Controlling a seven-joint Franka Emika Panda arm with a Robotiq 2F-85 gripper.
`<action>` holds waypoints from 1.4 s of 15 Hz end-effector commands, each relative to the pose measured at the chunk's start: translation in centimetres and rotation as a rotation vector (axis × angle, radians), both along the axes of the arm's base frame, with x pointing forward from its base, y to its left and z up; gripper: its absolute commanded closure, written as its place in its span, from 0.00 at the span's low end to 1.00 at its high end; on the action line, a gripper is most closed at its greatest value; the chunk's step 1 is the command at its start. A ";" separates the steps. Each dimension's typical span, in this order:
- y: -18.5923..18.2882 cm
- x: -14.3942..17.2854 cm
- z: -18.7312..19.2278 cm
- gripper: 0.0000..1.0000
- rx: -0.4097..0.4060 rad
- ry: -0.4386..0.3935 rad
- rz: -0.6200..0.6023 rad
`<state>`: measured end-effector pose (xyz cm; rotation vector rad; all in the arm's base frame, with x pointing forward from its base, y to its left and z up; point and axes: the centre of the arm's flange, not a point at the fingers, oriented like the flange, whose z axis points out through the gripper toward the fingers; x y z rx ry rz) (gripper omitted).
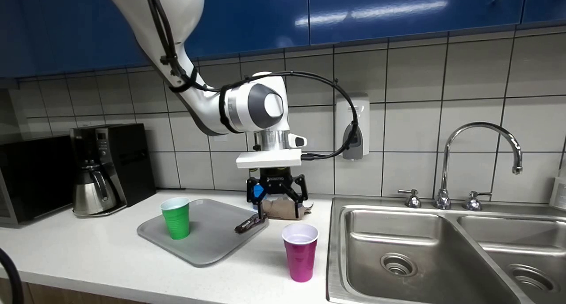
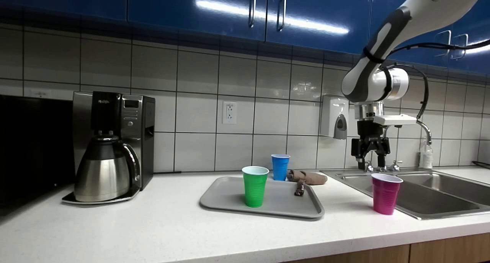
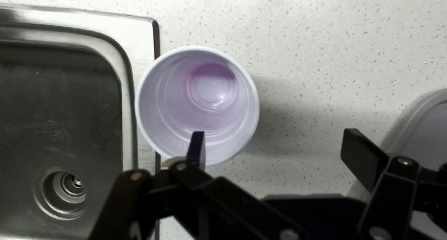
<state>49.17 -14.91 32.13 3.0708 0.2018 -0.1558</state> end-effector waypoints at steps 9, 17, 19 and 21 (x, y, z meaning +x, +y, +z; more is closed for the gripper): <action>-0.5 -0.4 -1.1 0.00 -0.010 -0.053 0.028; -0.9 -0.8 -3.3 0.00 -0.009 -0.021 0.037; -1.1 -0.7 -4.0 0.00 -0.006 -0.010 0.034; -1.2 -0.7 -4.8 0.00 -0.005 -0.001 0.037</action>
